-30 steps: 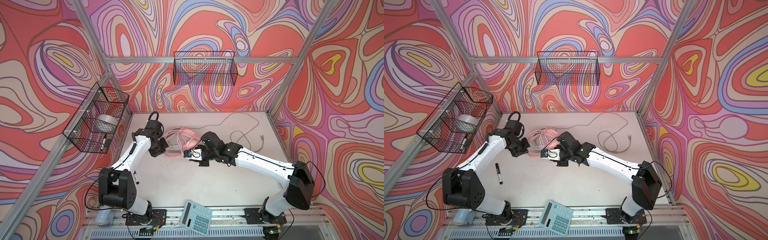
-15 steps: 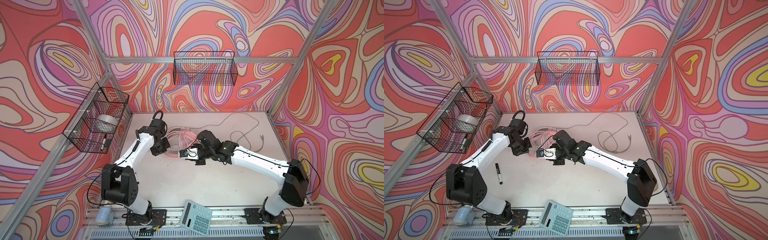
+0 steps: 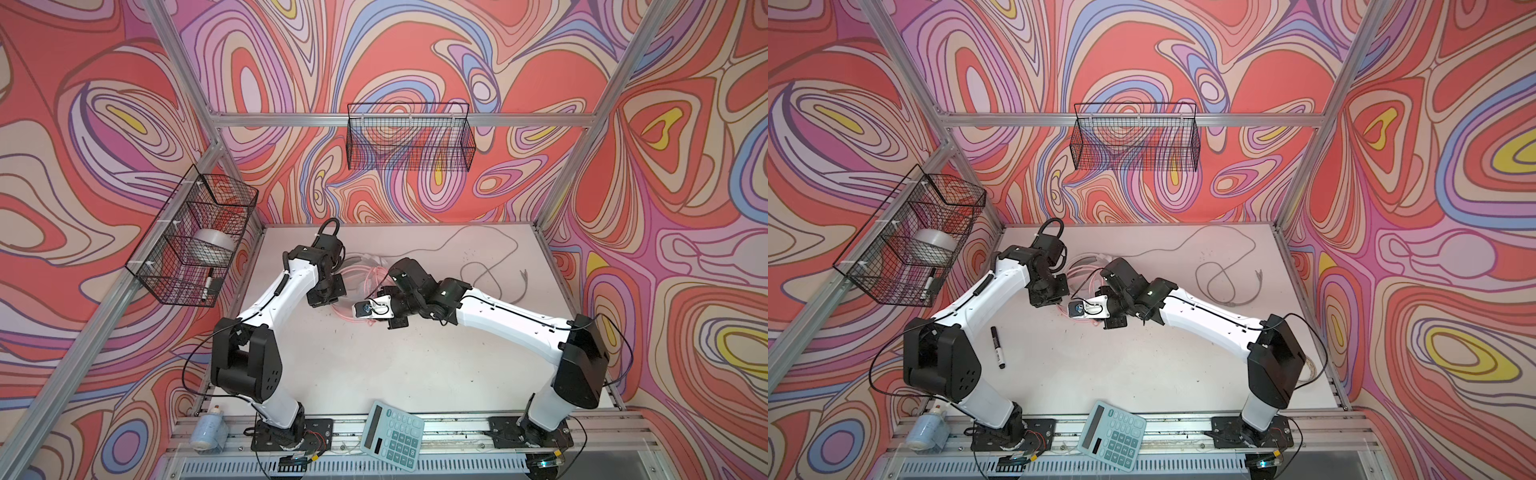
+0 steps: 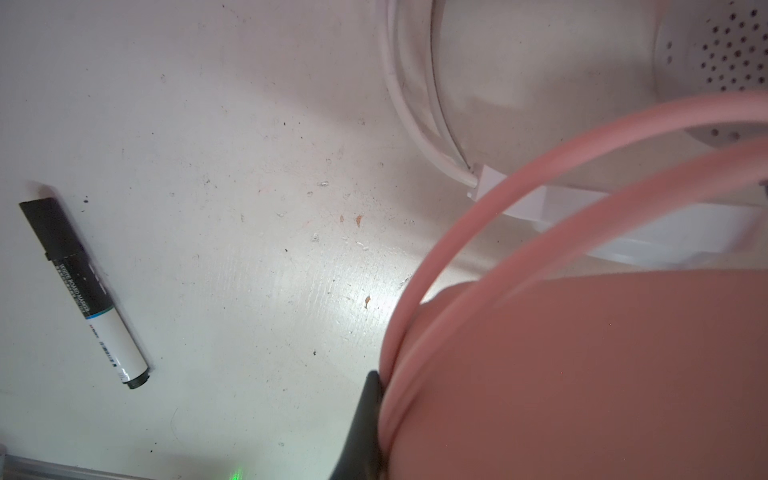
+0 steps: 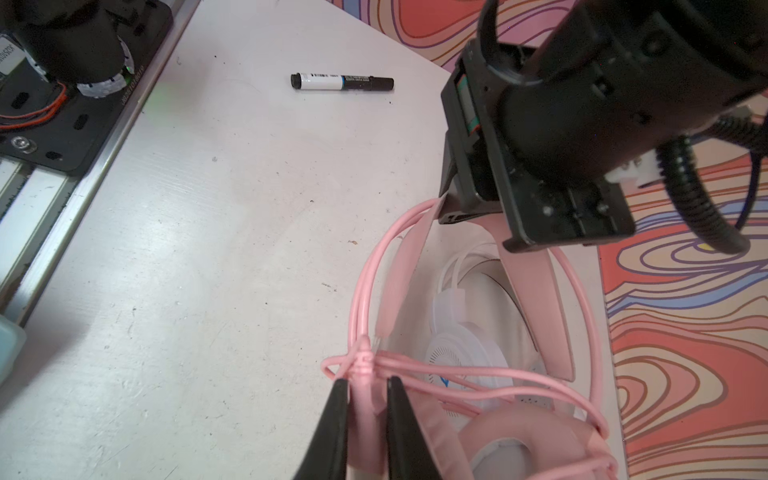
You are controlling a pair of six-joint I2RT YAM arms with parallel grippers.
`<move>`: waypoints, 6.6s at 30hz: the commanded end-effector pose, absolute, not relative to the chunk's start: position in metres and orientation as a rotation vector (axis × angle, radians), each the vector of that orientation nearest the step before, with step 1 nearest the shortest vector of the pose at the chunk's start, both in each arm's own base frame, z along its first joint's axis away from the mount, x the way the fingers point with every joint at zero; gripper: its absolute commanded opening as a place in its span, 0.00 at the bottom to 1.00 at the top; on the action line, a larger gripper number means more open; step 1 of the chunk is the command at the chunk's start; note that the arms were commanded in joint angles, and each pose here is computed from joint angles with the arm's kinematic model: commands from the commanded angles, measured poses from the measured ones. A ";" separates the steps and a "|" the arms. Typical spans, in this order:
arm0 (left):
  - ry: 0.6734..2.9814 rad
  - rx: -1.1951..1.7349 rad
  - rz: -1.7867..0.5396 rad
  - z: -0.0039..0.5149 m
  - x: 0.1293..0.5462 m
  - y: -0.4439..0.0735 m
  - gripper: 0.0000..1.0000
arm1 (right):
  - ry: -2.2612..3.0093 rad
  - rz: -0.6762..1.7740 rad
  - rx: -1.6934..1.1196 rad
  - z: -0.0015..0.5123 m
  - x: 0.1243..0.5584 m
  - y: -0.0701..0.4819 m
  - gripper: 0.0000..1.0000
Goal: Wrap the headphones
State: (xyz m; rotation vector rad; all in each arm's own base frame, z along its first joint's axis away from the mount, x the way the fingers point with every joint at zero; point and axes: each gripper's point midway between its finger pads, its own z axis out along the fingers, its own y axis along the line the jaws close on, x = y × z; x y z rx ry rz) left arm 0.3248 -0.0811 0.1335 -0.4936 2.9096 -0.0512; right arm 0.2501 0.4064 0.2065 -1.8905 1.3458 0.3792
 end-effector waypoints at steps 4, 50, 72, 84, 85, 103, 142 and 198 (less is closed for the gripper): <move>2.913 -0.426 -0.076 0.137 0.332 -0.100 0.00 | 1.250 0.383 -1.872 0.225 0.254 0.424 0.00; 2.973 -0.137 -0.122 0.138 0.331 -0.143 0.00 | 1.481 0.425 -1.836 0.177 0.296 0.405 0.00; 2.991 -0.145 -0.109 0.136 0.330 -0.142 0.00 | 1.625 0.360 -1.798 0.167 0.315 0.387 0.19; 3.013 -0.142 -0.109 0.129 0.329 -0.143 0.00 | 1.643 0.345 -1.742 0.172 0.321 0.382 0.32; 3.012 -0.143 -0.110 0.129 0.329 -0.143 0.00 | 1.644 0.346 -1.740 0.173 0.321 0.381 0.32; 3.025 -0.148 -0.123 0.123 0.328 -0.146 0.00 | 1.646 0.391 -1.624 0.201 0.322 0.374 0.42; 3.069 -0.216 -0.074 0.079 0.334 -0.146 0.00 | 1.205 0.447 -2.261 0.135 0.197 0.361 0.41; 3.075 -0.164 -0.051 0.076 0.338 -0.145 0.00 | 1.263 0.148 -2.628 -0.011 0.222 0.389 0.29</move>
